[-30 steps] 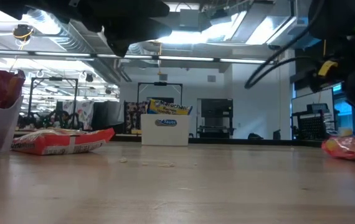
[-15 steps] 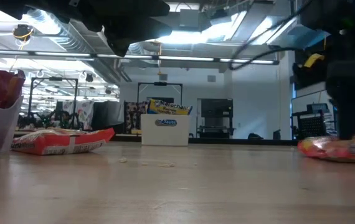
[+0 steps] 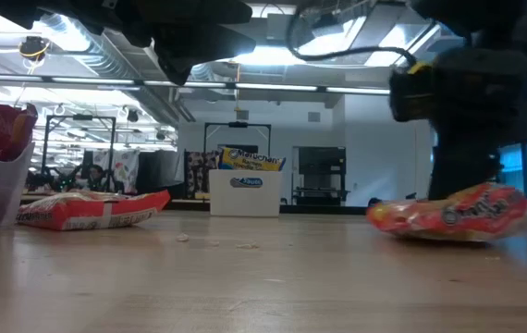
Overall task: Sort Maruchan noodles
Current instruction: Put the orange noodle pack into the gray bin
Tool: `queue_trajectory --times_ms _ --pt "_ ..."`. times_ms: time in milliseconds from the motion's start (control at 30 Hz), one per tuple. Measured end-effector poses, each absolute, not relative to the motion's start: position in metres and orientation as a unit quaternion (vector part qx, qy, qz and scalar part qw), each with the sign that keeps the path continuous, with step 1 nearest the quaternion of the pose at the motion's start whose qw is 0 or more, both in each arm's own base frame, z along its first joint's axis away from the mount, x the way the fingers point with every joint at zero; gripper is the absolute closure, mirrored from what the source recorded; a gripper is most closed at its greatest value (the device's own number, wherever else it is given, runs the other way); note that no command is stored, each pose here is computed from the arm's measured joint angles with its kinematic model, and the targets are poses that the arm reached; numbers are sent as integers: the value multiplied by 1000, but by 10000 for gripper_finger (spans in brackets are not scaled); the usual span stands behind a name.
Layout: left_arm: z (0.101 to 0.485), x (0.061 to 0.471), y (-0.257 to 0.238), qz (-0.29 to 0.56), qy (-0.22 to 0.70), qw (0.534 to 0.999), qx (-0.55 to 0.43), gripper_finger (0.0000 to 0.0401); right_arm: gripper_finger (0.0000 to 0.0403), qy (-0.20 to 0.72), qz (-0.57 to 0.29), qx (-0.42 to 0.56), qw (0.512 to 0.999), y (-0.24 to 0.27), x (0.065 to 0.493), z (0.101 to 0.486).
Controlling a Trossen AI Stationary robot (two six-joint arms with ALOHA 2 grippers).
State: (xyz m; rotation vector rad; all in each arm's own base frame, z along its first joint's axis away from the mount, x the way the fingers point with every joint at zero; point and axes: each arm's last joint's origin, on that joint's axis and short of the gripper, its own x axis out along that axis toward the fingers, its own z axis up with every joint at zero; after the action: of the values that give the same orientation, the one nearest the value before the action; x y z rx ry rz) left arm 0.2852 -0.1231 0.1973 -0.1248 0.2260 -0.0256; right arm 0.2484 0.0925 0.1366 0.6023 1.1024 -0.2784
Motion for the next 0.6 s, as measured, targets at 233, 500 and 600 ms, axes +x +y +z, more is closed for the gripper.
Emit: queue_trajectory --times_ms 233,500,600 --pt "197 285 -123 -12 113 991 -67 231 190 498 -85 226 833 107 287 139" --pt "197 285 -123 -7 114 991 -66 231 190 484 -52 156 860 124 335 141" --pt "194 285 -123 -5 121 990 -73 231 190 485 -24 131 864 129 346 150"
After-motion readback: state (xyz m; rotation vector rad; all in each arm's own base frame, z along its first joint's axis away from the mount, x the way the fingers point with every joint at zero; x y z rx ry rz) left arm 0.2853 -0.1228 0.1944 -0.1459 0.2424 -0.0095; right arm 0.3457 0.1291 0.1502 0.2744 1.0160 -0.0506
